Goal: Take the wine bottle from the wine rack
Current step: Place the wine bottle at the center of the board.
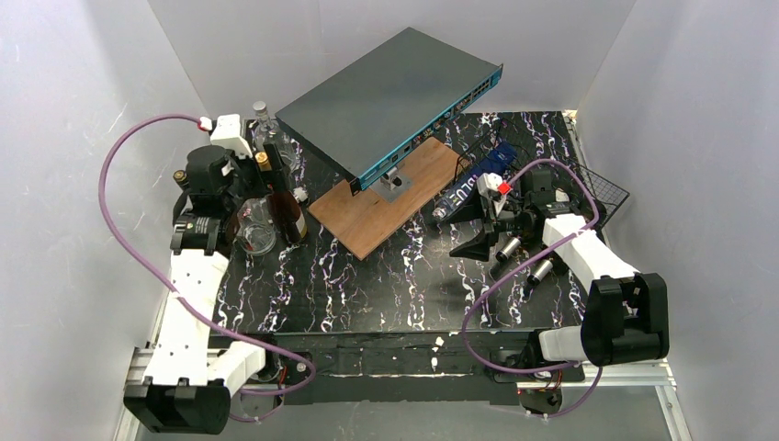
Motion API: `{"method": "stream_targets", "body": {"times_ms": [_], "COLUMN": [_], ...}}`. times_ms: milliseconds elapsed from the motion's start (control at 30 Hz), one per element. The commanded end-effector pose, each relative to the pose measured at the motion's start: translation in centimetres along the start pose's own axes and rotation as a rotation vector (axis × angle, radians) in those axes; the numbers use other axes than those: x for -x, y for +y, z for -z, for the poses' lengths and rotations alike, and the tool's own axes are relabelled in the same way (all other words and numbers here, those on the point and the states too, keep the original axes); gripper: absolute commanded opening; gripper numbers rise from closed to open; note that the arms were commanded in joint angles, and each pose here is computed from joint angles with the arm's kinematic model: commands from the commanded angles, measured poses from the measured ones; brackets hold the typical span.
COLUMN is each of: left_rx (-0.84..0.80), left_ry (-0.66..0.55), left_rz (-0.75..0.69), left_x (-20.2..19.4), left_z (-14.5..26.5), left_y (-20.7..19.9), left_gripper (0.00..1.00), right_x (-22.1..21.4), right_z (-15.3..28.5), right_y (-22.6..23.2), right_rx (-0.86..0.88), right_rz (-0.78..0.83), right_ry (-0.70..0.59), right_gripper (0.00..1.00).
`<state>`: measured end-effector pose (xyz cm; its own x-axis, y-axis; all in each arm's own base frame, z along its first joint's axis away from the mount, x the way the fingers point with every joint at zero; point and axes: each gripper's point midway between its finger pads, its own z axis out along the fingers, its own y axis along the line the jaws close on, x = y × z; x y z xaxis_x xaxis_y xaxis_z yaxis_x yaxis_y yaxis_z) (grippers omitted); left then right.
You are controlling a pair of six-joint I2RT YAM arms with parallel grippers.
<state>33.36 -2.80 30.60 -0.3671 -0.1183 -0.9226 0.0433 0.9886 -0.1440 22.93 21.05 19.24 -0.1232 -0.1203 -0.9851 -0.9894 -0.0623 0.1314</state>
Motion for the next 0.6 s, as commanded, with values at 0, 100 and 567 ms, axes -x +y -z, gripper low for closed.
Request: {"method": "stream_targets", "body": {"times_ms": [0, 100, 567], "left_rx": [-0.101, -0.233, -0.582], "left_ry": [0.01, 0.034, 0.181], "left_rz": [0.122, 0.155, 0.191], "left_x": [0.0, -1.7, -9.2], "left_z": [3.4, 4.9, 9.3], "left_y": [-2.4, -4.7, -11.2], "left_gripper": [0.98, 0.98, 0.98], "right_x": [1.5, 1.6, 1.1], "right_z": [1.1, 1.8, 4.9], "right_y": [-0.6, -0.7, -2.2], "right_rx": [-0.042, -0.076, -0.292], "right_rz": [0.081, 0.101, 0.074], "right_ry": [0.009, 0.032, 0.227], "right_gripper": [1.0, 1.0, 1.0]}}
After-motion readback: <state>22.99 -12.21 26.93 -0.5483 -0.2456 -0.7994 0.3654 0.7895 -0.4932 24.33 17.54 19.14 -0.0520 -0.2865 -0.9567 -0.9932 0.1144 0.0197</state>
